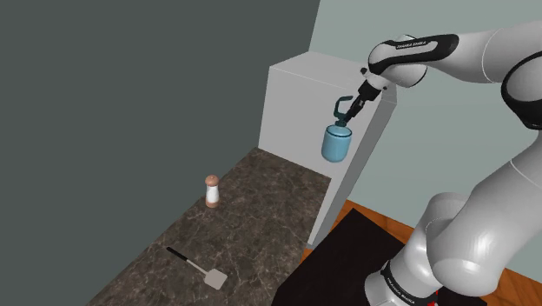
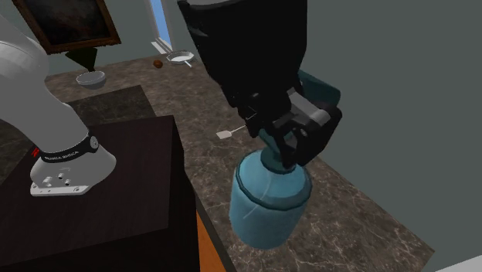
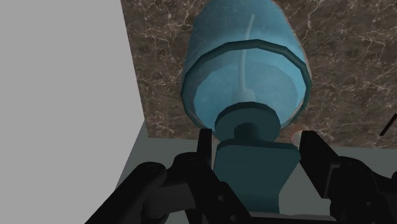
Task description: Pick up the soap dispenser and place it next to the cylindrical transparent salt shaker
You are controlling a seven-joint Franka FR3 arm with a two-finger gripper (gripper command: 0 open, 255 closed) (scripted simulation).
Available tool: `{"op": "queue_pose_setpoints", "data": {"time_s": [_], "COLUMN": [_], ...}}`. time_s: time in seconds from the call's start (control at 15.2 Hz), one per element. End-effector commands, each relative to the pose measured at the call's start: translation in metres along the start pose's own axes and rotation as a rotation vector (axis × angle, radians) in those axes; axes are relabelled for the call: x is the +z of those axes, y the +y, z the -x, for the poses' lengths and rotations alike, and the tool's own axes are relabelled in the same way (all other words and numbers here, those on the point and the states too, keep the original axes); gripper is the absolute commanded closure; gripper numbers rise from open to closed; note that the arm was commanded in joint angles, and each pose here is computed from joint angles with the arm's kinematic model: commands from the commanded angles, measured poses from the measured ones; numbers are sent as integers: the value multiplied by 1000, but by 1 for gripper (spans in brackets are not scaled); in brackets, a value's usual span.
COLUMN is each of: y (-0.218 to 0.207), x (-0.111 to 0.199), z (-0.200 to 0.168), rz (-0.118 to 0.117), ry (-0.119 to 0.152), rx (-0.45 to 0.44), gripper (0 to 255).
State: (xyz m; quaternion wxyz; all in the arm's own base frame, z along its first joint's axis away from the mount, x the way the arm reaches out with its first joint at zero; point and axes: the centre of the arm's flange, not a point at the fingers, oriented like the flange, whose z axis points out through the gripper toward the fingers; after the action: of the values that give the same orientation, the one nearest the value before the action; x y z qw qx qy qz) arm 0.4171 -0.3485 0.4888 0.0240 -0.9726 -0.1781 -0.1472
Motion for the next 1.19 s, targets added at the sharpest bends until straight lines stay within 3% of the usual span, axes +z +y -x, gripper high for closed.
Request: {"op": "queue_pose_setpoints", "data": {"time_s": [0.0,0.33,1.12], "y": [0,1,-92], "x": [-11,-33,4], "z": [-4,-10,-134], "rz": [1,1,1], "ry": [0,0,0], "rx": [0,0,0], "gripper": [255,255,255]}}
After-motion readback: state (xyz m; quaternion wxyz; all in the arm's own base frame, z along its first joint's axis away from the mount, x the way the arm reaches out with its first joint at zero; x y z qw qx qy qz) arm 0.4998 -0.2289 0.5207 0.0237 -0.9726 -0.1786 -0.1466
